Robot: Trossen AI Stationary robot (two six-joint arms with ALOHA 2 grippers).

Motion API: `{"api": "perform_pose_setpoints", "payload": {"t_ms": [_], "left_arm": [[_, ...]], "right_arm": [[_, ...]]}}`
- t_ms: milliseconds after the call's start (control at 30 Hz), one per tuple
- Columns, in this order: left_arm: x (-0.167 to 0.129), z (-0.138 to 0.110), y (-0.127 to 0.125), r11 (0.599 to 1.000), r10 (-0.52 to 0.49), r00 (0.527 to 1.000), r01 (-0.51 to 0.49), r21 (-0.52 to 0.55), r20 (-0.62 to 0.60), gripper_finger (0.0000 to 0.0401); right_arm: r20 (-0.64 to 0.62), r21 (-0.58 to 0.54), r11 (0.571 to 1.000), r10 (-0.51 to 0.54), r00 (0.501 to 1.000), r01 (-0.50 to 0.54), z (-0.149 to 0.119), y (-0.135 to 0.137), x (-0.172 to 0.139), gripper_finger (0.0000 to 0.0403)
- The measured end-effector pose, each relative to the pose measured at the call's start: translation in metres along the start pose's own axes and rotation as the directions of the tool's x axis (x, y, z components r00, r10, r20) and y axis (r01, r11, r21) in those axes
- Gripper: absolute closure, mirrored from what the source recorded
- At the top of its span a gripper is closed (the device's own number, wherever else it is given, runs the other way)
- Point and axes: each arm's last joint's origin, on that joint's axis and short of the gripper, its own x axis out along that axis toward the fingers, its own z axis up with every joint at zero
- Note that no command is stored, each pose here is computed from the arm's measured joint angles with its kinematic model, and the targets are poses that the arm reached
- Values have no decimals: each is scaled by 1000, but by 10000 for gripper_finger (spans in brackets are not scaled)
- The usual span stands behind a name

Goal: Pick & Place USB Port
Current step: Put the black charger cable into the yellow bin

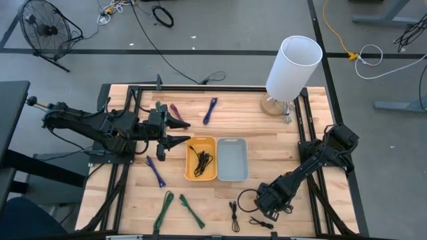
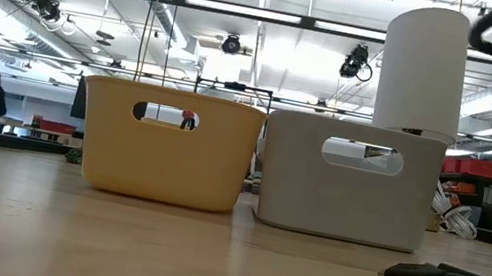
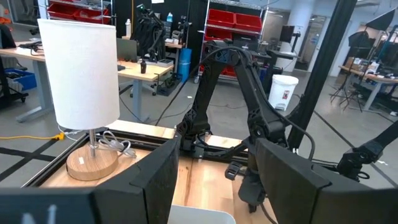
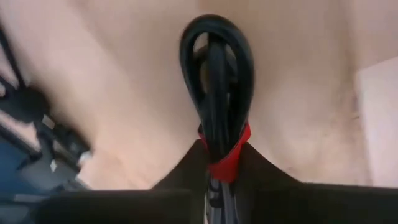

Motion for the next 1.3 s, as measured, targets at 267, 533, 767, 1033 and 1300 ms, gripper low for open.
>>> {"api": "perform_pose_setpoints", "payload": {"t_ms": [267, 533, 767, 1033, 1300], "left_arm": [[0, 0, 0, 1000, 0, 1000, 0, 0, 0, 181], [0, 0, 0, 1000, 0, 1000, 0, 1, 0, 181], [0, 0, 0, 1000, 0, 1000, 0, 0, 2, 181], [0, 1, 0, 1000, 6, 1000, -6, -3, 10, 181], [0, 2, 0, 1000, 8, 1000, -8, -7, 23, 181]], "right_arm": [[-56, -20, 997, 71, 996, -72, -6, 3, -14, 377], [179, 34, 982, 175, 968, -184, -24, 0, -98, 377], [578, -9, 933, 297, 760, -359, -40, -11, -182, 377], [899, -254, 892, 360, 249, -374, -35, -8, -252, 377], [916, -391, 885, 401, -16, -253, 1, -10, -287, 377]]}}
